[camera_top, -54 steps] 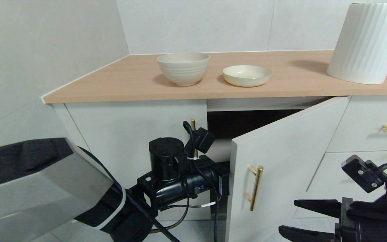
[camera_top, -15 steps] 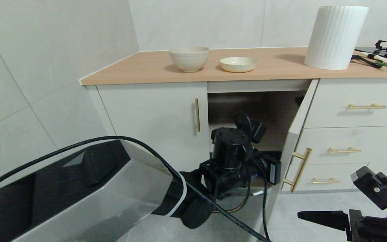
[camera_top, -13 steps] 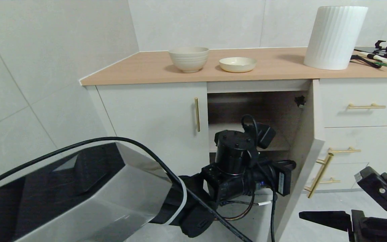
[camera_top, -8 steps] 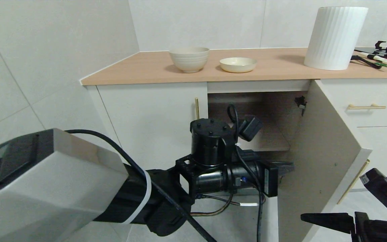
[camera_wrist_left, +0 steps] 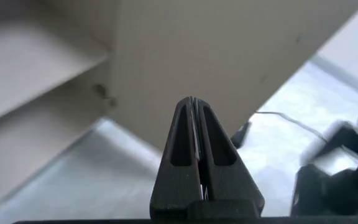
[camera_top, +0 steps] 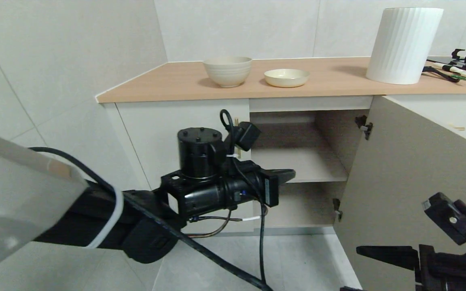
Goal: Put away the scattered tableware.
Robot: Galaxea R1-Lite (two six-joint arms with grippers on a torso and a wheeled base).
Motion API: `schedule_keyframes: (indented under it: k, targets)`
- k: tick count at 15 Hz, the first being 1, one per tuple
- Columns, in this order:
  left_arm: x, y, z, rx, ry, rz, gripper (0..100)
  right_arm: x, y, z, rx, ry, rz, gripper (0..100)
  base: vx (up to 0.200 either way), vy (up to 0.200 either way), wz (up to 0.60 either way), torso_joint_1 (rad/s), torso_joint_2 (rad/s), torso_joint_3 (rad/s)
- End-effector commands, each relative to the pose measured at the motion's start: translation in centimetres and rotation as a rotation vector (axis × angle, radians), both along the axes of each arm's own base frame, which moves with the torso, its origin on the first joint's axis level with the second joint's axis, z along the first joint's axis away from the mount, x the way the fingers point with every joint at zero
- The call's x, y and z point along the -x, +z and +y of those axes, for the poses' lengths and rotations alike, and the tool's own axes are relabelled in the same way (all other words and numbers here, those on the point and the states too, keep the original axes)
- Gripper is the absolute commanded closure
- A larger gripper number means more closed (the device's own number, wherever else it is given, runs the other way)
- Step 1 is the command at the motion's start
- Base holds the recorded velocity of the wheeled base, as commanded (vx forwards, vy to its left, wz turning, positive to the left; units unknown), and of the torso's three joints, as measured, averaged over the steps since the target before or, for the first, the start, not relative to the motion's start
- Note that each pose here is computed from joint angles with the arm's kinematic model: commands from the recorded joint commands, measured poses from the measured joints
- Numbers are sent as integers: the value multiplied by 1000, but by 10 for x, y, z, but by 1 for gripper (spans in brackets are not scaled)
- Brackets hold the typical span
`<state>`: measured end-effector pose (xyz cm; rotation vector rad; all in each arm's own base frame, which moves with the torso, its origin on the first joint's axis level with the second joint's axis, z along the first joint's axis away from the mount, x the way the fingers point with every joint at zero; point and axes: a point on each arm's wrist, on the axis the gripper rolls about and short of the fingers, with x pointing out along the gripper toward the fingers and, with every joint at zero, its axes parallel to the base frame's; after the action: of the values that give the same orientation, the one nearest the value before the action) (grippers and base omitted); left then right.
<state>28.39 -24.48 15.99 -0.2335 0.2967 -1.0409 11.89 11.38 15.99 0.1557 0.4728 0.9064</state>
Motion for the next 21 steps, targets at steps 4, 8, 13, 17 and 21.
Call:
schedule_keyframes:
  k: [4, 8, 13, 17, 21]
  targets:
    - [62, 55, 133, -93, 250, -31, 100, -50, 12, 31, 39, -111, -29, 0, 0, 0, 0, 0, 0, 0]
    - [100, 70, 178, -143, 398, 51, 100, -96, 30, 51, 48, -166, -102, 0, 0, 0, 0, 0, 0, 0]
    - [107, 79, 200, -120, 518, 30, 0, -110, 58, 45, 86, -218, -60, 0, 0, 0, 0, 0, 0, 0]
    - [106, 82, 206, -88, 552, 42, 0, -110, 56, 42, 123, -270, -38, 0, 0, 0, 0, 0, 0, 0]
    - [107, 82, 206, -89, 554, 39, 0, -100, 66, 35, 107, -284, -64, 0, 0, 0, 0, 0, 0, 0]
